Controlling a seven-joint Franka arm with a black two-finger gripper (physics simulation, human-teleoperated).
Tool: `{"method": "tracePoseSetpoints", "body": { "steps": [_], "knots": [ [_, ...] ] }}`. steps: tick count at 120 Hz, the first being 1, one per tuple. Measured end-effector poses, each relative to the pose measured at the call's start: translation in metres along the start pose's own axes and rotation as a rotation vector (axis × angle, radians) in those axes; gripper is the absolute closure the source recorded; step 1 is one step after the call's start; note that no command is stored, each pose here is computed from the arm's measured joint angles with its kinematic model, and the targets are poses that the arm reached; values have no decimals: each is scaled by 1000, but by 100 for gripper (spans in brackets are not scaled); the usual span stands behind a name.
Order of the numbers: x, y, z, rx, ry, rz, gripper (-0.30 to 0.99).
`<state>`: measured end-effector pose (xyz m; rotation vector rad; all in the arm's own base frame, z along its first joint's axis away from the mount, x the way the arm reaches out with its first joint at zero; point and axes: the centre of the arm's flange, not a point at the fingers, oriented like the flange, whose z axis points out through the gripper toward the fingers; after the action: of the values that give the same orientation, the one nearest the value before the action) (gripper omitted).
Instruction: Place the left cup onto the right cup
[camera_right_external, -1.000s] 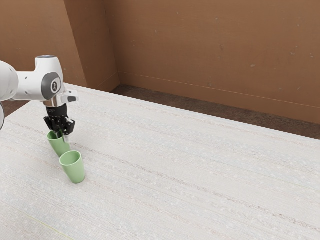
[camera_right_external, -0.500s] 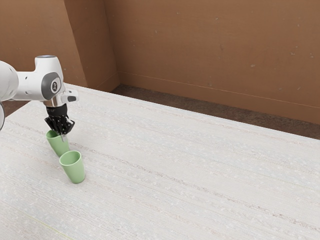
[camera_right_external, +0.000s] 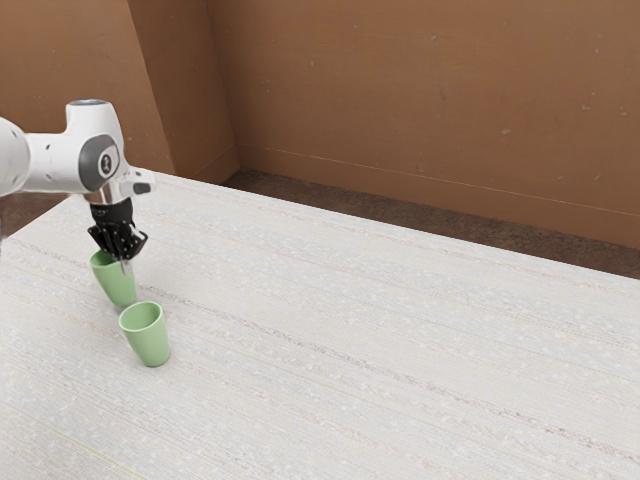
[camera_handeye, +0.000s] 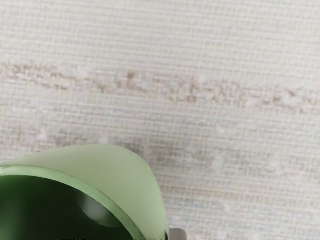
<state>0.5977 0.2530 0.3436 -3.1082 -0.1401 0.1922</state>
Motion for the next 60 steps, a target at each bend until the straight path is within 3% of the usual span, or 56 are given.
{"method": "tracePoseSetpoints", "body": {
  "steps": [60],
  "knots": [
    [-45,55,-59,7,54,72,77]
  ]
}}
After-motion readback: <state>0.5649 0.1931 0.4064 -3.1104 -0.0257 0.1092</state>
